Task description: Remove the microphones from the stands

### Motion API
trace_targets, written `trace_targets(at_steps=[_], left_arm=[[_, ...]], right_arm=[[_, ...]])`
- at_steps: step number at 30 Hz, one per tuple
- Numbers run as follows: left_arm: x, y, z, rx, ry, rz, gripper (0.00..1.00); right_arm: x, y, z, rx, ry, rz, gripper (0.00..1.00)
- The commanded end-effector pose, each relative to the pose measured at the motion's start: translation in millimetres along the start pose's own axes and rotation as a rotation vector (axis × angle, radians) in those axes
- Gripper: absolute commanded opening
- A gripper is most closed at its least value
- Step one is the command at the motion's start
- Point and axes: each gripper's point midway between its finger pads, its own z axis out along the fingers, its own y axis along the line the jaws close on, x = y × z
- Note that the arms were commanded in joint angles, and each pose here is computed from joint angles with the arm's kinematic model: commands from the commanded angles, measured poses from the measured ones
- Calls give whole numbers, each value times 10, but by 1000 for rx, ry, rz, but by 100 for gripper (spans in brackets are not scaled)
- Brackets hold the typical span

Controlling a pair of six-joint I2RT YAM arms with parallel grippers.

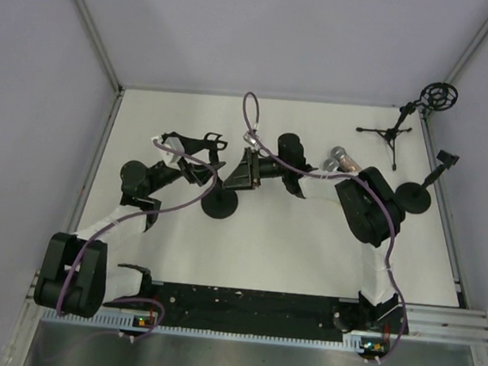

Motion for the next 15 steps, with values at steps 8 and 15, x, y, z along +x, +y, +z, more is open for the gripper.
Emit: trace_targets(at_steps=[8, 15], left_arm=[[-110, 63, 48, -5, -35, 31, 52], [-109, 63, 46, -10, -37, 27, 43]], right_arm=[[-87, 193, 144, -76, -5, -30, 38], [-72, 256, 162, -74, -3, -40, 28]])
